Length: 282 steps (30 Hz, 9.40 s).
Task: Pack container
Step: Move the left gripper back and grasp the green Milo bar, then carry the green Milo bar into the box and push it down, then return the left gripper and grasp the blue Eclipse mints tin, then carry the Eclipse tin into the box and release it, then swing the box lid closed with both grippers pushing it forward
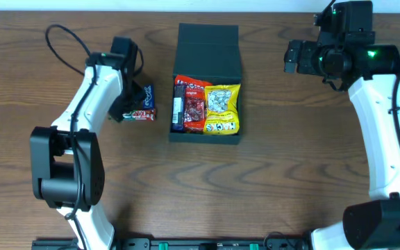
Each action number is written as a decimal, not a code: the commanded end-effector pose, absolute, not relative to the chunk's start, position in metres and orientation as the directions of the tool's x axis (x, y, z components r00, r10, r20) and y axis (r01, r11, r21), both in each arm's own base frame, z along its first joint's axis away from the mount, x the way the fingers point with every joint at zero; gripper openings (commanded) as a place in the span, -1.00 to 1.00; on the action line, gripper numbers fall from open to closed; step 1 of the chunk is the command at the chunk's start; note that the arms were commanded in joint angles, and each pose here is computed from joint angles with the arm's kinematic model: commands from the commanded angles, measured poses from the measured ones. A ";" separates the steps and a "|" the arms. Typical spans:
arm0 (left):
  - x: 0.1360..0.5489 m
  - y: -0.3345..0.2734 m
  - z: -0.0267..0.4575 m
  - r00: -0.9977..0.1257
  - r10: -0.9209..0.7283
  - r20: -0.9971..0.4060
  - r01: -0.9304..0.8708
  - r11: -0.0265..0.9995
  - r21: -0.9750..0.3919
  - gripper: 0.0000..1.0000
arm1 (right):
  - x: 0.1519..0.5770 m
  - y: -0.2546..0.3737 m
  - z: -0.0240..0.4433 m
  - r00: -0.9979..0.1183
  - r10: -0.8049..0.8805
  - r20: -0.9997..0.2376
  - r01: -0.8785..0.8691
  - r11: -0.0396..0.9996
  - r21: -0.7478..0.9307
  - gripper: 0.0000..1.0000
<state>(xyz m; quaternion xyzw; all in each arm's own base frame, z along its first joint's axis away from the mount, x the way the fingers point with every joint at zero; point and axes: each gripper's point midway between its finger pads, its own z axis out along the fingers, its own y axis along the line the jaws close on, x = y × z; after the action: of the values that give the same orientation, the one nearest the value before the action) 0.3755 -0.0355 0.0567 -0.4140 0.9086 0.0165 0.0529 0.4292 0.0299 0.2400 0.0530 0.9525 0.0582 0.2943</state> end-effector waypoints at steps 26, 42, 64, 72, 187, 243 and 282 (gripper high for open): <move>0.382 -0.039 0.000 -0.494 -0.864 -0.091 -0.863 0.501 -0.066 0.34 | 0.430 0.025 0.240 -0.820 0.151 -0.552 0.085 0.986 0.144 0.98; 0.381 -0.040 -0.010 -0.494 -0.867 -0.062 -0.866 0.497 -0.056 -0.04 | 0.430 0.025 0.240 -0.819 0.151 -0.554 0.085 0.986 0.144 0.98; 0.396 -0.035 0.020 -0.684 -0.717 -0.134 -0.718 0.694 -0.056 -0.63 | 0.432 0.025 0.241 -0.815 0.141 -0.563 0.075 0.988 0.139 0.98; 0.428 -0.031 0.100 -0.732 -0.595 -0.332 -0.601 0.793 -0.097 -0.63 | 0.432 0.015 0.241 -0.813 0.150 -0.563 0.089 0.987 0.135 0.98; 0.435 -0.099 -0.004 -0.883 -0.435 -0.176 -0.442 0.897 -0.004 -0.29 | 0.422 -0.001 0.235 -0.835 0.200 -0.512 0.127 0.976 0.175 0.99; 0.418 -0.227 0.140 -0.912 0.014 -0.409 0.068 0.991 -0.118 0.48 | 0.424 0.001 0.224 -0.846 0.198 -0.495 0.124 0.976 0.178 0.99; 0.565 -0.122 0.041 -0.942 -0.294 -0.160 -0.140 0.781 -0.609 -0.89 | 0.539 0.132 0.062 -0.954 0.229 -0.193 0.016 0.684 0.730 -0.97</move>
<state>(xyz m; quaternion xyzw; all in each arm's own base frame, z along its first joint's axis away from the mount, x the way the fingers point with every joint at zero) 0.5628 -0.1045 0.0336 -0.1339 0.9417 -0.2811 0.1272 0.5349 0.1199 0.0520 0.0742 0.9177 0.3651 0.1377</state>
